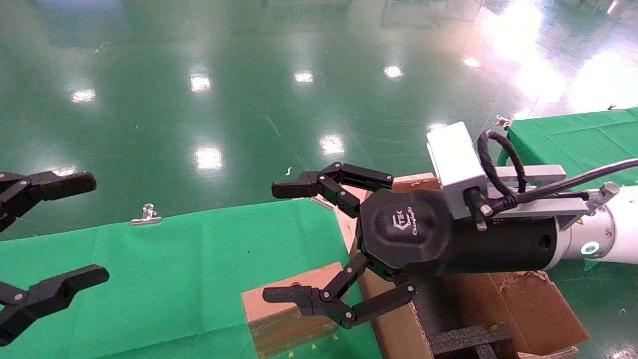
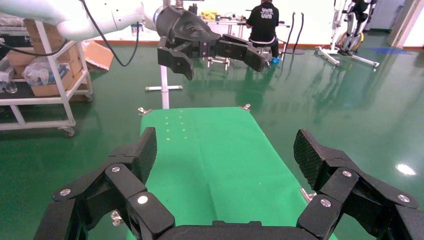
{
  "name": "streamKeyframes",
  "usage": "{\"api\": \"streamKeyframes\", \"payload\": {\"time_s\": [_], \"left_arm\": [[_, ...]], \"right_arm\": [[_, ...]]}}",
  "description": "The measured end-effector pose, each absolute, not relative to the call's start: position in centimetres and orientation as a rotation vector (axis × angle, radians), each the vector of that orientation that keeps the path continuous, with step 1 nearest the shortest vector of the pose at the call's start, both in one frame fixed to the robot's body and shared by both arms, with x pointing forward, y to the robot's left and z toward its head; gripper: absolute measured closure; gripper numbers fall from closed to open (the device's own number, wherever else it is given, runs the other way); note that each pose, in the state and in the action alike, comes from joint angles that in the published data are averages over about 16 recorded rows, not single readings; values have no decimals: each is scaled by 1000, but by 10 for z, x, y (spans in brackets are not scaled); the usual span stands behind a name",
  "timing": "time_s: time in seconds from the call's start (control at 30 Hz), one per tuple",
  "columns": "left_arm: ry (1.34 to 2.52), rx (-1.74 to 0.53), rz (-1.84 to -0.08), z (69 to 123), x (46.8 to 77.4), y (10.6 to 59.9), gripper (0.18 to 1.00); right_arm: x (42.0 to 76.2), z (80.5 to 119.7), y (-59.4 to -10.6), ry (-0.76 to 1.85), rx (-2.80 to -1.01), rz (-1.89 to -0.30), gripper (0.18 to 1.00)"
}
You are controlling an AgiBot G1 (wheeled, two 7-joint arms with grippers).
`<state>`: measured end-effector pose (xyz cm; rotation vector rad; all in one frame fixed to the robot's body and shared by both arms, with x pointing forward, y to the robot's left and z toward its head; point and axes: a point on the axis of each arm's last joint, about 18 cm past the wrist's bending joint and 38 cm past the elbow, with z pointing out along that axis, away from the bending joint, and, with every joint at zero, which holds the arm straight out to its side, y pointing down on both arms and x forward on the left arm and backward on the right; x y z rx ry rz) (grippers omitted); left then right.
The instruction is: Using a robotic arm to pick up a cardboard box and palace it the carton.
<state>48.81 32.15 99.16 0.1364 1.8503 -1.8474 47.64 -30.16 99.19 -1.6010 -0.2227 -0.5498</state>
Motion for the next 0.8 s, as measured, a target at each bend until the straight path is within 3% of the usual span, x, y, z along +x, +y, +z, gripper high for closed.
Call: {"api": "streamKeyframes", "payload": {"time_s": [0.8], "left_arm": [[1850,136,-1847,992,488,322,198]], "right_arm": [[480,988,-301,-214,-1626,-551,178]]}}
